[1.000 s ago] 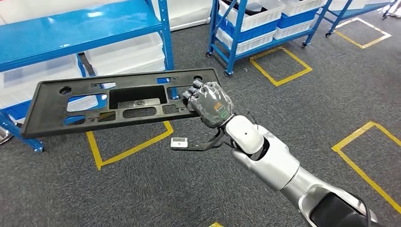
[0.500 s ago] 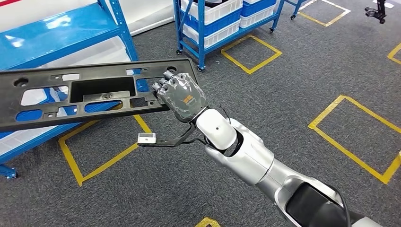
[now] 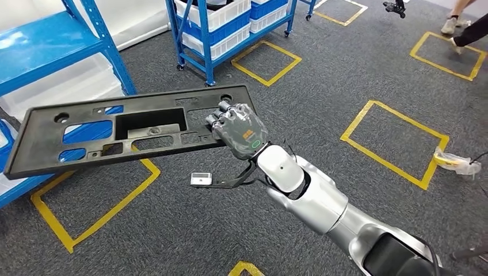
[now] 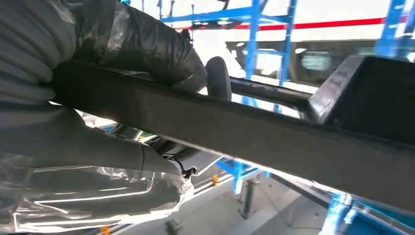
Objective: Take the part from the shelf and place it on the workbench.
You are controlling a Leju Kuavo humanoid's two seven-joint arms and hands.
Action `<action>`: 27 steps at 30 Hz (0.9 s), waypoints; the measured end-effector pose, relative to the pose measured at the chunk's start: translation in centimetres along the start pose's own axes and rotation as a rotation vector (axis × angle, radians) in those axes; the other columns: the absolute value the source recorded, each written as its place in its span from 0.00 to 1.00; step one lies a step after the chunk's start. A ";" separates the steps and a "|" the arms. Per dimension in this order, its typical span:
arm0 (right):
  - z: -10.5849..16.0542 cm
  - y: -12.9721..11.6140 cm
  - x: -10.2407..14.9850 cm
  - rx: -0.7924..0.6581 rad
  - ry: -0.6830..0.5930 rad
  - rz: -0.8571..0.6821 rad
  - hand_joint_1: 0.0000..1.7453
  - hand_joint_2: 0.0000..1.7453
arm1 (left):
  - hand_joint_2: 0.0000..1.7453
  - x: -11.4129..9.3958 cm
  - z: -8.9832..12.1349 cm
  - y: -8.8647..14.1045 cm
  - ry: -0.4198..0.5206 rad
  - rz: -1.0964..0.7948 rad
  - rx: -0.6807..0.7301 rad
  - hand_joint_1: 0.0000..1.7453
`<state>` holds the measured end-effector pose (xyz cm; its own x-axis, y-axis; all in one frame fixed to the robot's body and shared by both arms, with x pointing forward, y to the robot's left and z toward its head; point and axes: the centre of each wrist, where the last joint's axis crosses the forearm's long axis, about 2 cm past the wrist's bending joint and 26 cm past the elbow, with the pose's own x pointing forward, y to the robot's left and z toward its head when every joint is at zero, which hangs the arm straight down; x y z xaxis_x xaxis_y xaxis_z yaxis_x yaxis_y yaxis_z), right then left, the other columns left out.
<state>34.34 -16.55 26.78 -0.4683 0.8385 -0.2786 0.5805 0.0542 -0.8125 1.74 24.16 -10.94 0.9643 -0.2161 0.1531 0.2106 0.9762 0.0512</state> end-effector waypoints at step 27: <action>4.2 0.0 -3.9 0.039 0.031 0.028 1.00 1.00 | 1.00 -0.2 -0.2 1.5 -0.007 -0.024 -0.023 0.00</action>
<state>33.33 -22.11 25.75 -0.4312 0.8556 -0.2864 0.5668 0.0099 -0.8238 1.88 25.71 -11.09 0.9578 -0.2393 0.1591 0.2372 0.9709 0.0320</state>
